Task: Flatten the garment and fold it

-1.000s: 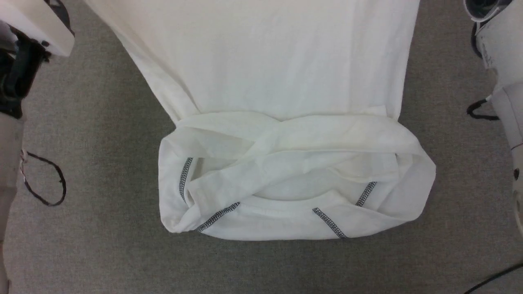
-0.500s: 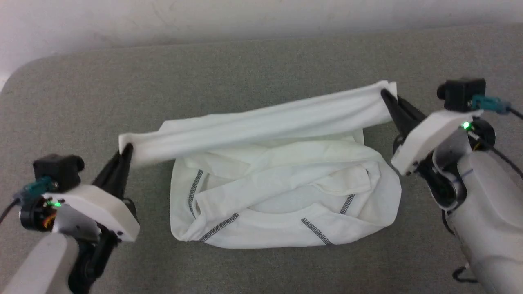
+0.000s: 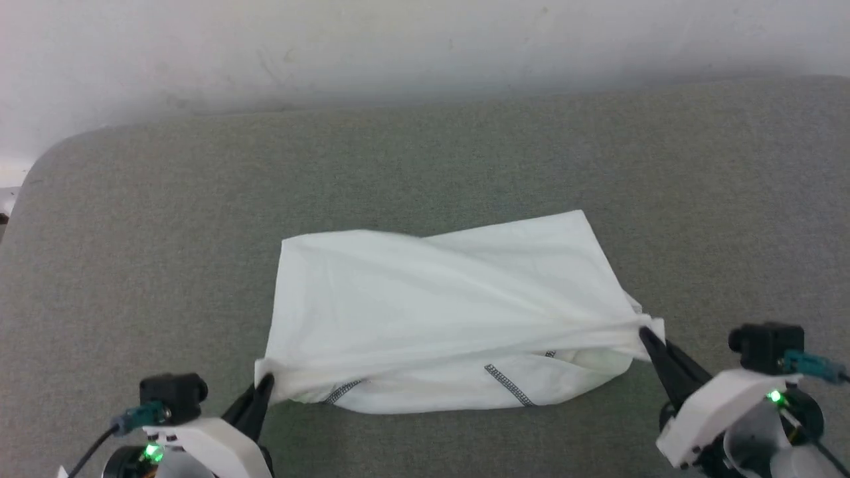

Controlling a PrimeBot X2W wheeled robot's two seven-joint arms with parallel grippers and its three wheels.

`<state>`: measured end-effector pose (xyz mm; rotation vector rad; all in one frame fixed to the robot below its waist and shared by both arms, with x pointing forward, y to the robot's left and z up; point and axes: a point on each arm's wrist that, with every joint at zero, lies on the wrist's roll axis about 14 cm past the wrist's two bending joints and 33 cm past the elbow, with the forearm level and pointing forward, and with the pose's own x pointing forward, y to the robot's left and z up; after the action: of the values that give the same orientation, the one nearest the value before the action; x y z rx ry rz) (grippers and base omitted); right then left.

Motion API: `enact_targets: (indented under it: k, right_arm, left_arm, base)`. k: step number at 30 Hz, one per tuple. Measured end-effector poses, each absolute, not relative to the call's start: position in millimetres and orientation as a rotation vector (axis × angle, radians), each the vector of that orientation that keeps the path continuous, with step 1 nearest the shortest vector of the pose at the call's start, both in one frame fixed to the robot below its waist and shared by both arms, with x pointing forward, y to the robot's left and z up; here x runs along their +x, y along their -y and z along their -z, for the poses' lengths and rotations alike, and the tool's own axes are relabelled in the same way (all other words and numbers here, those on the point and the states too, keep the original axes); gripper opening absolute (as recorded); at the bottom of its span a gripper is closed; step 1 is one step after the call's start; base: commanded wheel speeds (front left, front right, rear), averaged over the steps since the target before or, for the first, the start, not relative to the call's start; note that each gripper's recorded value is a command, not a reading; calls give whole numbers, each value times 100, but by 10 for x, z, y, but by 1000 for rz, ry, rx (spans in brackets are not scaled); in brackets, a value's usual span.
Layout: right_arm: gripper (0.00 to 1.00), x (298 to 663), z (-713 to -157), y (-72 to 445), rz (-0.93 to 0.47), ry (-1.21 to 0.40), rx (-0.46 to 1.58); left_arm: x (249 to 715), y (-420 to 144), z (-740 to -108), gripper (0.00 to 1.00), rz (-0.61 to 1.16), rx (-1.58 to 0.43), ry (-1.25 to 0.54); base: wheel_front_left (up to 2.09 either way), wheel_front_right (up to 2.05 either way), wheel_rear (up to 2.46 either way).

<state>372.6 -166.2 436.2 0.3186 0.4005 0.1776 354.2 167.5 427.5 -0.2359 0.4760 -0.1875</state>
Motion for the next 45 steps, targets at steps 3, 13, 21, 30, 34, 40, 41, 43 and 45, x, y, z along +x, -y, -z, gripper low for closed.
enact_targets:
  k: [3,13,21,30,34,40,41,43,45]
  right_arm:
    - [0,3571,-4261,1754,-131,-436,294]
    - [100,3242,-3991,1706,-92,-546,277]
    - [100,3365,-4524,1767,-96,-349,273]
    - [100,3673,-4630,1953,-90,-387,229]
    - [100,3815,-4438,1886,-133,-501,218]
    - [100,4049,-4250,1687,-212,-628,185]
    - [100,4089,-4219,1666,-220,-646,177]
    - [100,4134,-4118,1634,-233,-703,158]
    - [100,4181,-4035,1587,-245,-747,162]
  left_arm:
    - [3451,-1694,-4103,0,179,-222,-537]
    - [3389,-1700,-3946,100,132,-292,-553]
    - [3621,-1996,-4429,100,-24,-295,-258]
    - [3843,-2229,-5240,100,-84,-201,68]
    - [3813,-2237,-5424,100,-91,-164,146]
    - [3726,-2328,-5402,100,-131,-142,156]
    - [3719,-2331,-5395,100,-131,-137,156]
    - [3706,-2344,-5374,100,-135,-133,152]
    - [3704,-2338,-5344,100,-137,-133,146]
  base:
    - [0,0,0]
    - [0,0,0]
    - [0,0,0]
    - [0,0,0]
    - [0,0,0]
    - [0,0,0]
    - [0,0,0]
    - [0,0,0]
    - [0,0,0]
